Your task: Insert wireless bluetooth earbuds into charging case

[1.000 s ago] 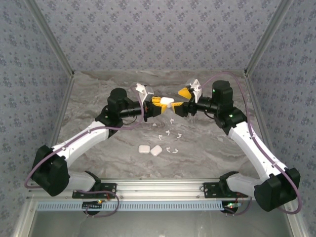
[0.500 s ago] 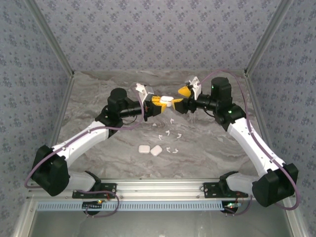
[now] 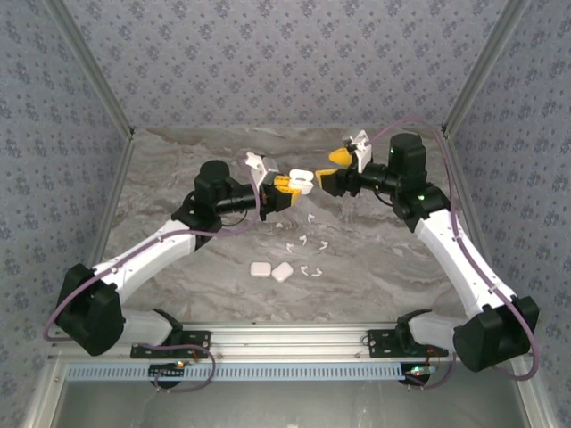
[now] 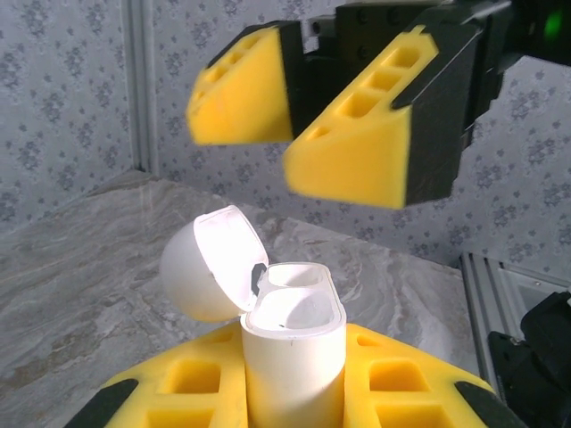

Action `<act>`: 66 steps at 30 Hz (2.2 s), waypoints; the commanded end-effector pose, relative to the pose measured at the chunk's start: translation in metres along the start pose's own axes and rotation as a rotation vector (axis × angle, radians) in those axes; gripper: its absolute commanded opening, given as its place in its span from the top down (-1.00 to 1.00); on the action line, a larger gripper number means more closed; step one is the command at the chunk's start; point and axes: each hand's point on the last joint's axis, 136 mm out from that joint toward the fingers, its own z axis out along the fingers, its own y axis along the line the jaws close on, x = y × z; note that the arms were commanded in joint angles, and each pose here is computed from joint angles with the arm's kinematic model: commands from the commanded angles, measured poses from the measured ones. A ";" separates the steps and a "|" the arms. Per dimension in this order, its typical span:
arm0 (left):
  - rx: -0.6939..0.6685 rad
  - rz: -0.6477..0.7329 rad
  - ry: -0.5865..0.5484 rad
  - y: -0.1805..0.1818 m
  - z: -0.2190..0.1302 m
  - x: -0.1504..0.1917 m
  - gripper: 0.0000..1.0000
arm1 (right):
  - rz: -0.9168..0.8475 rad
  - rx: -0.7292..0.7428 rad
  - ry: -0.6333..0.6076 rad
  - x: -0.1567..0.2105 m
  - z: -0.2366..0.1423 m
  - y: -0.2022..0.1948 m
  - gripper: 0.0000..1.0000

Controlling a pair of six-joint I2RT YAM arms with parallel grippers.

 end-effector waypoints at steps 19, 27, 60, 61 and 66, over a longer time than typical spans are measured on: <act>-0.192 0.034 -0.033 -0.007 -0.053 0.005 0.91 | 0.365 0.407 0.684 0.189 0.025 -0.043 -0.09; -0.220 0.043 -0.038 -0.009 -0.062 0.005 0.91 | 0.296 0.332 0.834 0.224 0.079 -0.067 -0.04; -0.200 0.027 -0.017 -0.005 -0.053 0.007 0.91 | 0.326 0.189 1.027 0.301 0.122 -0.063 0.33; -0.199 0.026 -0.015 -0.005 -0.052 0.008 0.91 | 0.327 0.188 1.032 0.301 0.120 -0.063 0.34; -0.200 0.020 -0.009 -0.005 -0.052 0.009 0.92 | 0.337 0.191 1.030 0.301 0.114 -0.064 0.39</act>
